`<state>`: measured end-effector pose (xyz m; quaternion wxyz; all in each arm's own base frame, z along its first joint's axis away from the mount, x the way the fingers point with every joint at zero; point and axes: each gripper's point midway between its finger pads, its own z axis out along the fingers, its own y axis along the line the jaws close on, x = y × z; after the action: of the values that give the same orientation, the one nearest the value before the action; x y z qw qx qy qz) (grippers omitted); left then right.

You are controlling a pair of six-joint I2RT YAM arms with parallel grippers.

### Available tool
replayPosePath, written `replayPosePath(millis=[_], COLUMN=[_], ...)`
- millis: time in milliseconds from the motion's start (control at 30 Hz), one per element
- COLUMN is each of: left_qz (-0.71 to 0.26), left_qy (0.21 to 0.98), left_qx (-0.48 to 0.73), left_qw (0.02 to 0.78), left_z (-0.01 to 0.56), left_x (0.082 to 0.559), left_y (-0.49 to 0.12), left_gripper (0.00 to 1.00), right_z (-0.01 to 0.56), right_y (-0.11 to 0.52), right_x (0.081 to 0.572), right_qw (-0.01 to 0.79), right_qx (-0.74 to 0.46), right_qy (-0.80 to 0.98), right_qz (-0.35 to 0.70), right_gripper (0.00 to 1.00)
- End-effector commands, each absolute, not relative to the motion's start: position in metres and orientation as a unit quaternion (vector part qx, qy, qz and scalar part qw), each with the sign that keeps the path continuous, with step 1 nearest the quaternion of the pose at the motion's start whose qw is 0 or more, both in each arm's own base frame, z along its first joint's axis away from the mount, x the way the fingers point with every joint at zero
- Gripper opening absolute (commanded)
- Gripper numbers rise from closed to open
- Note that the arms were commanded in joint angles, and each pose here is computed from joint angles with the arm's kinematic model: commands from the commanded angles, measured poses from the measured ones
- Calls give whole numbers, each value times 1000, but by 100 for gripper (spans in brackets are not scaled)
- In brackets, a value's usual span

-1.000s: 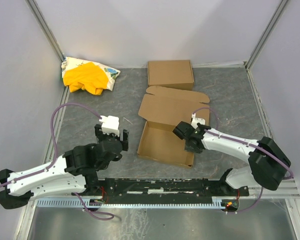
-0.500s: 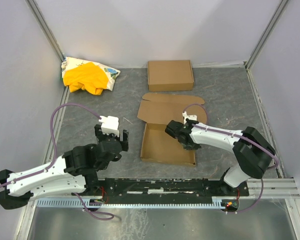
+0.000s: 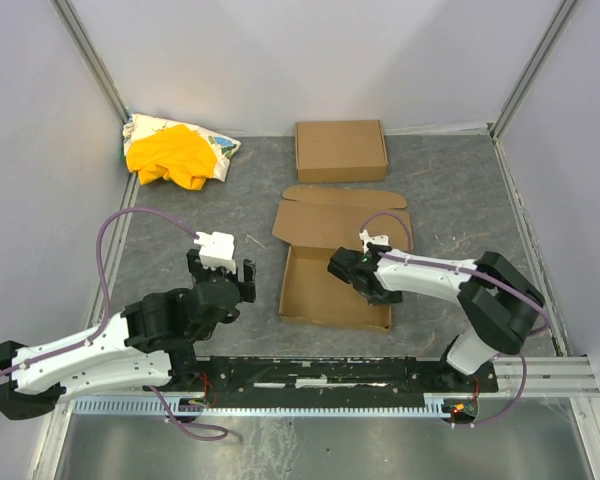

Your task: Fold the paper box

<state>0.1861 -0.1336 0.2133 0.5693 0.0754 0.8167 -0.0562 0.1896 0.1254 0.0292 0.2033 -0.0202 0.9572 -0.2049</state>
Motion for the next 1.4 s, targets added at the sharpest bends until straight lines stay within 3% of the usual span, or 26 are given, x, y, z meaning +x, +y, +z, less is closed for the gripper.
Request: replayPosePath(millis=[0,133,367,533,600,667,767,1133,1167,1233,1267,1367], left_qz=[-79,-79,-80,-80,-79,-79,-78,-74,-74,-73,-74,-76], left_qy=[810,811,811,812,812,812,812,814,814,814,814,815], left_qx=[41,41,40,40,41,41,41,44,45,44,44,46], left_qw=[579,579,578,577,577,576,576,574,574,574,574,573], left_z=[221,221,220,219,219,218,218,216,215,215,215,213], left_x=[189,189,189,189,189,189,189,189,189,190,190,189], left_y=[-136,-136,-136,-136,-137,-137,-137,-139,-139,-139,-140,-141], left_gripper=[87,87,87,87,87,87,87,87,87,87,87,87], right_z=[58,71,46,30,28,27,25,42,44,44,42,39], right_y=[137,142,144,143,140,138,135,171,172,178,180,179], right_x=[191,181,160,150,149,149,151,192,193,192,189,183], right_qw=[242,241,212,196,195,198,205,276,271,256,248,236], right_qx=[8,19,40,43,42,43,40,-57,-58,-53,-45,-26], right_qy=[961,967,976,979,979,978,977,959,961,965,968,971], right_qz=[-134,-85,-40,-32,-40,-47,-54,-13,-19,-19,-16,-14], right_gripper=[48,49,47,41,28,5,1,1,7,31,38,45])
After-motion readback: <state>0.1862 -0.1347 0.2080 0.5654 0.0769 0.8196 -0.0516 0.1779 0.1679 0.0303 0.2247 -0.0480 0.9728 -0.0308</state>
